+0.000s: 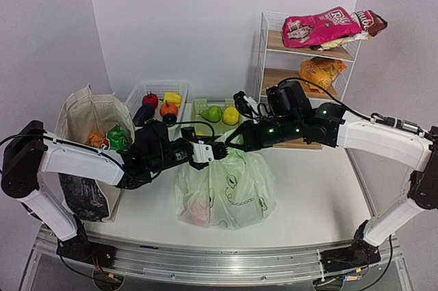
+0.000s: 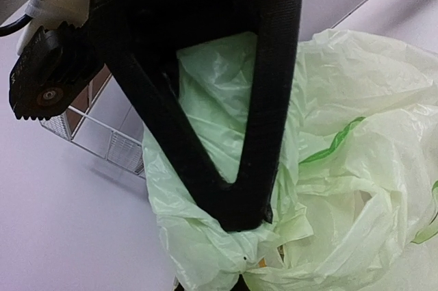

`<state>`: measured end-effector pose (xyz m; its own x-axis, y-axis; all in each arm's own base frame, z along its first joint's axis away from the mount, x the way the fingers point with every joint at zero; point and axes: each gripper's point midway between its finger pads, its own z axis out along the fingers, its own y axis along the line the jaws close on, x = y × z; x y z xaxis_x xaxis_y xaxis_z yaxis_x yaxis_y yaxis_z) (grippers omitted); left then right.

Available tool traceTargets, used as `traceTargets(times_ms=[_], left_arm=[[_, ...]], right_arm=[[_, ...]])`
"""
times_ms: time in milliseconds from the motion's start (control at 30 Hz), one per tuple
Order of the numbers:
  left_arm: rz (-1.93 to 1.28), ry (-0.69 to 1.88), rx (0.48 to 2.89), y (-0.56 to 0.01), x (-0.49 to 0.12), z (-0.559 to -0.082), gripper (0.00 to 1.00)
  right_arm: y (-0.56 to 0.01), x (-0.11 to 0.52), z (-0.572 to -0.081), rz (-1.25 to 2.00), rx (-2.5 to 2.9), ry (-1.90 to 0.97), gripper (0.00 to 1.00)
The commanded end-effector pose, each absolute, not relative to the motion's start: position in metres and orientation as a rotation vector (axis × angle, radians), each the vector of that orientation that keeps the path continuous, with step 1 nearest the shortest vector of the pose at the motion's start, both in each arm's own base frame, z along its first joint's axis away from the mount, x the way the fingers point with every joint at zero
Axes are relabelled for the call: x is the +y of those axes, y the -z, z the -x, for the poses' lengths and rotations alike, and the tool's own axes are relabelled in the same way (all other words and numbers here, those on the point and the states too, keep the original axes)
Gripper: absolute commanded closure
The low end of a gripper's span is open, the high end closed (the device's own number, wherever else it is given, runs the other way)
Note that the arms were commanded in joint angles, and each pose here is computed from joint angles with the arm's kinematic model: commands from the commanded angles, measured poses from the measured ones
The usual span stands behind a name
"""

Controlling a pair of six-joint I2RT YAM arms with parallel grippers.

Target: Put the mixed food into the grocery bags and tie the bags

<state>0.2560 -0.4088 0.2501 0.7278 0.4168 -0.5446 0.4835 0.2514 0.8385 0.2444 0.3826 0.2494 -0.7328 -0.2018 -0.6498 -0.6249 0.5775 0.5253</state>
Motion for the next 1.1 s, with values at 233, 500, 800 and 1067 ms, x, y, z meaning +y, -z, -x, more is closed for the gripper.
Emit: traceTargets(times_ms=[233, 500, 800, 1067], left_arm=[[-1.207, -0.005, 0.880, -0.287, -0.391, -0.273, 1.00], [-1.580, 0.377, 0.936, -0.253, -0.384, -0.209, 0.83], [-1.754, 0.709, 1.136, -0.270, -0.333, -0.201, 0.14], [-1.663, 1.024, 1.623, -0.273, -0.365, -0.244, 0.36]], right_arm=[[-0.199, 0.388, -0.231, 1.117, 1.635, -0.363, 1.00], [-0.202, 0.401, -0.252, 1.155, 1.445, -0.178, 1.00], [-0.199, 0.399, -0.225, 1.310, 1.296, -0.029, 1.00], [-0.196, 0.419, -0.175, 1.508, 1.125, 0.086, 1.00]])
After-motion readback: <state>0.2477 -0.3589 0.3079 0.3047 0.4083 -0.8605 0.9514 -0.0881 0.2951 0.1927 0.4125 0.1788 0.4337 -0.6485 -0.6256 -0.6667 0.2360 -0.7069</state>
